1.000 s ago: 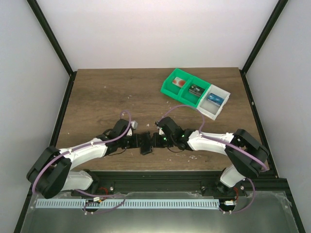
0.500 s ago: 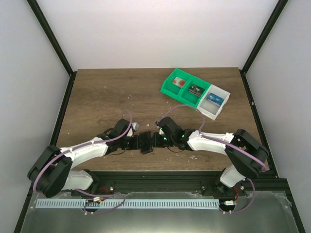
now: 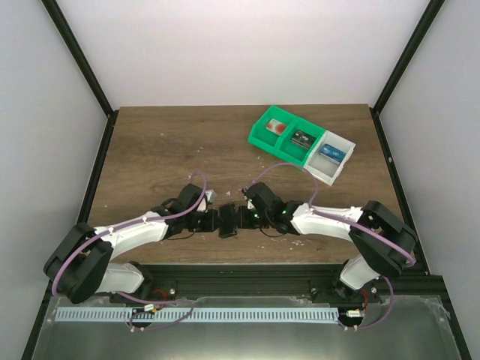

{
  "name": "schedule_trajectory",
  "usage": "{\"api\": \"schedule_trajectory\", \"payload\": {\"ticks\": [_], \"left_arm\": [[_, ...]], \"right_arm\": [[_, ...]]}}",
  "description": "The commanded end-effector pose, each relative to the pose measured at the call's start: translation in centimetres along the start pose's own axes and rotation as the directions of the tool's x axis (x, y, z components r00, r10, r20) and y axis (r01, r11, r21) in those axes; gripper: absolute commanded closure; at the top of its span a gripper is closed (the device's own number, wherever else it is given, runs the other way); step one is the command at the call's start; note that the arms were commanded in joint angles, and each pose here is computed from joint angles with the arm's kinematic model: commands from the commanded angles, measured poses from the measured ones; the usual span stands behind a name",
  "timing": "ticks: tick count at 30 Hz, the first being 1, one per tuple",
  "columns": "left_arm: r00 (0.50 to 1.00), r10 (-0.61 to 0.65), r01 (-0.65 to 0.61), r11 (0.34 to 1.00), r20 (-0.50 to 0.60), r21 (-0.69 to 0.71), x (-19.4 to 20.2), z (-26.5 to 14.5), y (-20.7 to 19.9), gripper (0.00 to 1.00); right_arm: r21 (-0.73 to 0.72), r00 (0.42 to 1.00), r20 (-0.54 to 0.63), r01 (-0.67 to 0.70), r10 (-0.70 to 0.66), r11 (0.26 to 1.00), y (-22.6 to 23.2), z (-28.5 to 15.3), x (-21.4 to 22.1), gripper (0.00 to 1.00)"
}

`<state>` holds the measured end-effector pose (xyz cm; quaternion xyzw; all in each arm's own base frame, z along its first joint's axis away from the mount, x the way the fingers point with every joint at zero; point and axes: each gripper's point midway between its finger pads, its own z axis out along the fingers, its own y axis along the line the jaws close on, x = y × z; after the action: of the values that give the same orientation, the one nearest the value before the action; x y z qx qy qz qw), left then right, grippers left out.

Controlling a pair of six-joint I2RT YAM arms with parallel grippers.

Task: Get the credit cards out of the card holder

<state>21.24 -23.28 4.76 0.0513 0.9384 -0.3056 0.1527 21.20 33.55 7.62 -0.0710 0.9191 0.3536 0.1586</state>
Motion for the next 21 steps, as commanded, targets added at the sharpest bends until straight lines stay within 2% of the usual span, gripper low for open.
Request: {"api": "schedule_trajectory", "payload": {"ticks": [1,21], "left_arm": [[1.0,0.002,0.0,0.996,0.018,-0.094,-0.3,-0.1,1.7,1.0],[0.996,-0.028,0.04,0.987,0.081,-0.157,-0.7,-2.0,2.7,1.0]], "right_arm": [[-0.007,1.0,0.027,0.015,-0.015,1.0,0.3,-0.7,-0.2,1.0],[0.101,0.999,0.049,0.02,-0.025,0.995,-2.9,-0.4,0.1,1.0]]}}
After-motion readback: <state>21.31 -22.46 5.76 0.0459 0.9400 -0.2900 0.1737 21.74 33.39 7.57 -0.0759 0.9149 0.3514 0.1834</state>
